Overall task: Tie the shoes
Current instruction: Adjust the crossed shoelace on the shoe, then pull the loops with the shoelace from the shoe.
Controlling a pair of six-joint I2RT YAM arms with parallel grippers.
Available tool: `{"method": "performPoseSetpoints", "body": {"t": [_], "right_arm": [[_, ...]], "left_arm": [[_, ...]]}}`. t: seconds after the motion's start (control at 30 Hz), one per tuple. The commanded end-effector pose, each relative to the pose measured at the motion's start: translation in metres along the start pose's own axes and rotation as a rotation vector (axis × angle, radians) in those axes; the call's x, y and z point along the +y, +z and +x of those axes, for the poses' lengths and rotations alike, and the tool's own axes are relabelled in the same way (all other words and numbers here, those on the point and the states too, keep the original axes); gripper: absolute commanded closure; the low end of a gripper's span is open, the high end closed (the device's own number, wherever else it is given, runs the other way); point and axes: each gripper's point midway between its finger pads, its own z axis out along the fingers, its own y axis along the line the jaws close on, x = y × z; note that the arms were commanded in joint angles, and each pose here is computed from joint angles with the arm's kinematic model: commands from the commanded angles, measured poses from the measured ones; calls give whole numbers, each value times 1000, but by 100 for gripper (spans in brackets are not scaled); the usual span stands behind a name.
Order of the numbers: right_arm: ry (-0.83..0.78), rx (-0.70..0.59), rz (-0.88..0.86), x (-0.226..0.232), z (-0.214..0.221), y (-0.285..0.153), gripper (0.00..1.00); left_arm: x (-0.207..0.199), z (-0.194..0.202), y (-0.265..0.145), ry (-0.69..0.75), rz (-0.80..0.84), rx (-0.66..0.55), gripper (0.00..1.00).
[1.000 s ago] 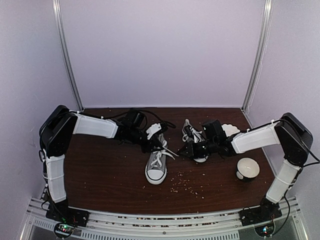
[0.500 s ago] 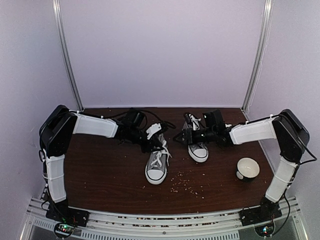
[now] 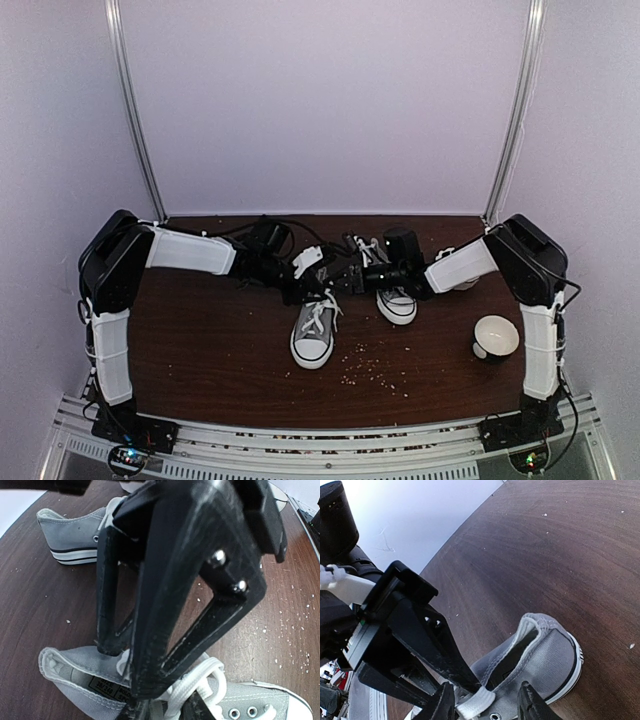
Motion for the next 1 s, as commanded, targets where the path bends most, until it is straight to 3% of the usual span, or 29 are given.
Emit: {"method": "performPoseSetpoints", "body": {"t": [0.0,0.07,0.17,0.37,0.5,0.63,0.97], "right_arm": [[-48,-32,-47,7,-14,5,57],[-37,-19,-54,5,-9,6,59],[-21,-21,-72,6,-6,6,69],[-2,-26,-85,11,-6,3,100],[5,-23,-80,11,-6,2,100],[11,-23,-80,12,-5,1,100],[16,-25,-82,12,-4,1,100]], "left_arm": [[2,2,2,8,11,9,75],[2,2,2,10,10,9,75],[2,3,3,9,10,12,75],[2,-3,-1,13,11,2,71],[-2,-30,-21,62,1,-58,58],[-9,-40,-40,120,2,-70,52],[-17,12,-48,74,66,32,50]]}}
